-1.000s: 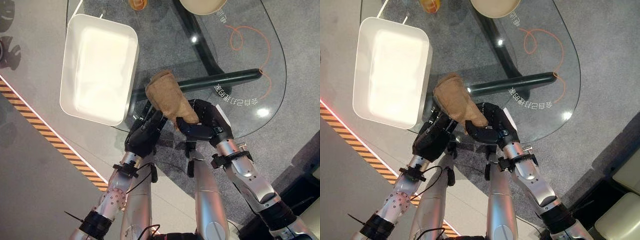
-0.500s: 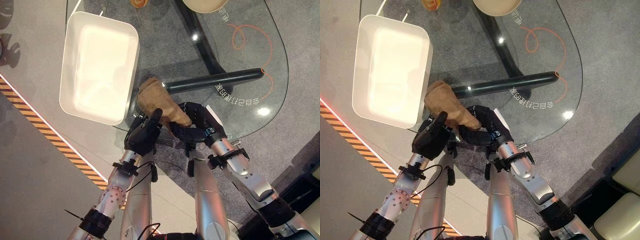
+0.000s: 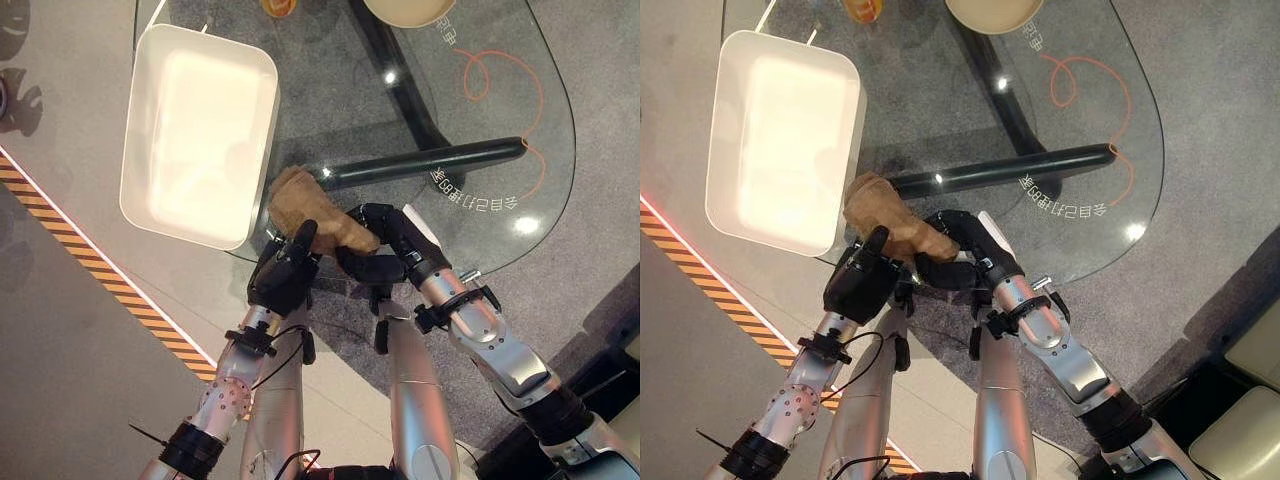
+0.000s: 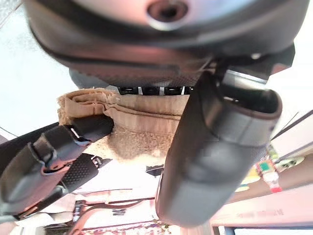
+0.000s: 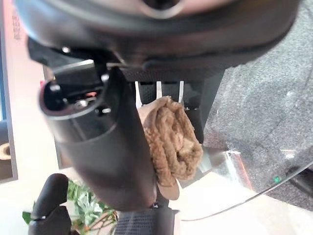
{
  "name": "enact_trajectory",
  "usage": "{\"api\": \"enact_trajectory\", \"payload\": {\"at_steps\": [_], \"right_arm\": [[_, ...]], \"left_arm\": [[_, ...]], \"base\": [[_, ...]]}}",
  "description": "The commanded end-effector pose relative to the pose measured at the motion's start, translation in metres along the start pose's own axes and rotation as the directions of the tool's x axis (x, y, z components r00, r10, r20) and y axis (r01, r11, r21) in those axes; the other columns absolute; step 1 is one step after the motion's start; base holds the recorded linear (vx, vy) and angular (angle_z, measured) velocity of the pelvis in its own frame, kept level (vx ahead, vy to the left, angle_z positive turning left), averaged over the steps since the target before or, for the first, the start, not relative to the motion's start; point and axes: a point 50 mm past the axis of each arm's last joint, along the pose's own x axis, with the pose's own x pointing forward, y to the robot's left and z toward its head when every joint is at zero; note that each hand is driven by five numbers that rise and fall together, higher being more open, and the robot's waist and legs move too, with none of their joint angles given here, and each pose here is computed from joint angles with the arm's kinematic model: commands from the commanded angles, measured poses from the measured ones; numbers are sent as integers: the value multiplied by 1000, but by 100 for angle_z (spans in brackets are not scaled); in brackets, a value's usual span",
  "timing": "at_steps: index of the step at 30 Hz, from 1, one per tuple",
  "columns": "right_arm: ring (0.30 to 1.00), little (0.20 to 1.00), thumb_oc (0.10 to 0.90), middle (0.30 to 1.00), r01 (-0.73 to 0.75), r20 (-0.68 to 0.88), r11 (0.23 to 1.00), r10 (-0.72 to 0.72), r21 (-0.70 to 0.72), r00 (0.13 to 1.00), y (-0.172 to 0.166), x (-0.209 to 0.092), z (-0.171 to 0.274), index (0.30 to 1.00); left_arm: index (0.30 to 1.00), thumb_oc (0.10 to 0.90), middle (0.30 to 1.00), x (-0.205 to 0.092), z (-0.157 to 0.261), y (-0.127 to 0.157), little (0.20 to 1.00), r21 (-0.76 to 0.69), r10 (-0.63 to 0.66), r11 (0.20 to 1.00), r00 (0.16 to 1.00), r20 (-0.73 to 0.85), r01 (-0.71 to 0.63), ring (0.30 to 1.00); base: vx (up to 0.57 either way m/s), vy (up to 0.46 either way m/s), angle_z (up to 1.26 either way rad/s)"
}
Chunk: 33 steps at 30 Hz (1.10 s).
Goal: Wipe the table with a cloth and put it in the basket.
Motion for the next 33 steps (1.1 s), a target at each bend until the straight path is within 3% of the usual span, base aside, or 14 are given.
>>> {"api": "enact_trajectory", "payload": {"at_steps": [1, 8, 24, 25, 26, 27, 33], "right_arm": [[300, 200, 100, 300, -150, 185, 986, 161, -72, 969, 21, -3, 39, 300], [300, 200, 100, 300, -171, 184, 980, 188, -105, 965, 22, -1, 43, 300], [300, 200, 100, 300, -225, 182, 956, 259, -187, 949, 24, 1, 46, 300], [300, 200, 100, 300, -226, 181, 956, 260, -189, 949, 23, 1, 45, 300], [300, 200, 100, 300, -227, 179, 954, 262, -194, 948, 23, 1, 45, 300], [300, 200, 100, 300, -229, 179, 953, 265, -198, 948, 24, 1, 45, 300], [300, 200, 100, 300, -228, 175, 952, 265, -206, 948, 22, 1, 45, 300]], "left_arm": [[900, 800, 900, 15, 15, -53, 900, -31, -340, 937, 931, 132, 347, 900], [900, 800, 900, 18, 18, -56, 900, -95, -338, 928, 923, 184, 359, 900], [900, 800, 900, 22, 16, -55, 900, -29, -336, 938, 928, 158, 345, 900], [714, 583, 714, 22, 16, -56, 683, -29, -338, 938, 927, 161, 347, 714], [451, 276, 451, 21, 17, -55, 376, -29, -330, 940, 929, 167, 339, 451], [300, 100, 300, 21, 18, -54, 200, -26, -317, 945, 933, 172, 326, 300], [300, 100, 300, 22, 21, -50, 200, 53, -257, 966, 951, 172, 252, 300]], "base": [[0, 0, 0], [0, 0, 0], [0, 0, 0], [0, 0, 0], [0, 0, 0], [0, 0, 0], [1, -1, 1]]}}
